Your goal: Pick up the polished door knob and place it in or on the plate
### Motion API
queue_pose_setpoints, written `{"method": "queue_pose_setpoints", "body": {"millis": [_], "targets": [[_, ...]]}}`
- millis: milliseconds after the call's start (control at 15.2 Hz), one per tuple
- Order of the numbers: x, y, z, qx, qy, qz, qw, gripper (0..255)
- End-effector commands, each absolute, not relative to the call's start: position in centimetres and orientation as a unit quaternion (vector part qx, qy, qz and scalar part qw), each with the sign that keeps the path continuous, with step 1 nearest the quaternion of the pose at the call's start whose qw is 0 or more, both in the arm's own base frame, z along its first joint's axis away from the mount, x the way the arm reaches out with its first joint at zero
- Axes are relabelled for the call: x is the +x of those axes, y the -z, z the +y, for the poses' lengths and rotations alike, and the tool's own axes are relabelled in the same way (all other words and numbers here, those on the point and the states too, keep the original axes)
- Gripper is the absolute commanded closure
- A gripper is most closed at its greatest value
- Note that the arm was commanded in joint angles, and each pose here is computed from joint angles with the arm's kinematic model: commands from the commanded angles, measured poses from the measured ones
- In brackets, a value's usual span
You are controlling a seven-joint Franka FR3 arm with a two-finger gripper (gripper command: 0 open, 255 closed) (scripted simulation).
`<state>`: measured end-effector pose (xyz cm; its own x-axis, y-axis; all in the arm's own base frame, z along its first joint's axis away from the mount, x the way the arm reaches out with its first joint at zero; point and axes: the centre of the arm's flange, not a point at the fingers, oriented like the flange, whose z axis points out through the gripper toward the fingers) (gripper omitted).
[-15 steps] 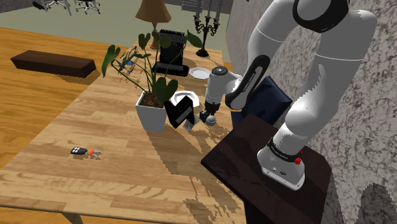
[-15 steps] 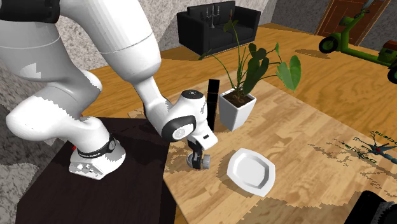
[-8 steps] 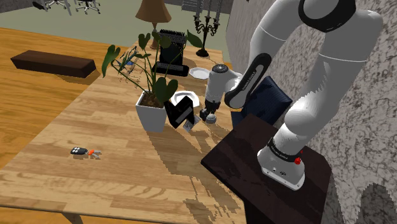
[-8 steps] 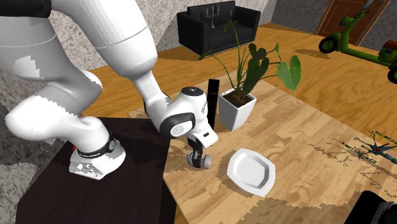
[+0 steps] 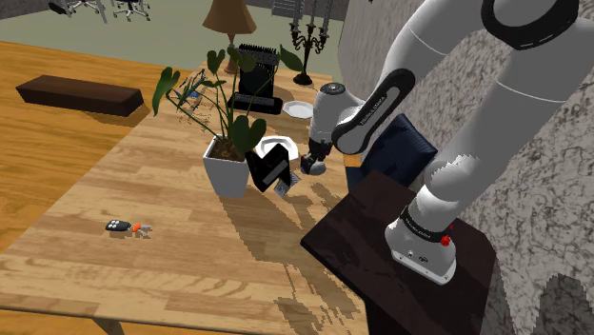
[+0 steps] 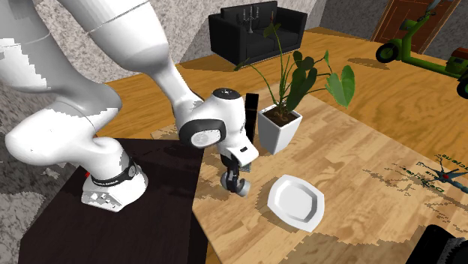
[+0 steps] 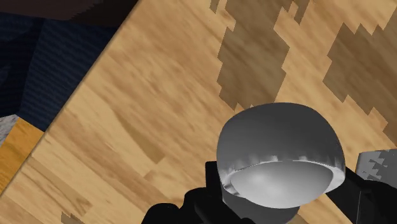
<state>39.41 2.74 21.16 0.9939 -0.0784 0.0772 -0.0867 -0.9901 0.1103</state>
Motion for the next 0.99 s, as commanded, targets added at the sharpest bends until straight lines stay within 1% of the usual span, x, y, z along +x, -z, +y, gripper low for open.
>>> {"method": "queue_pose_setpoints", "body": {"millis": [0, 330, 924], "targets": [[39.3, -22.2, 2.8, 0.997, -0.036, -0.042, 0.056, 255], [39.3, -24.8, 2.8, 0.997, -0.036, -0.042, 0.056, 255], [51.1, -24.9, 1.2, 0.997, -0.036, -0.042, 0.056, 255]]}}
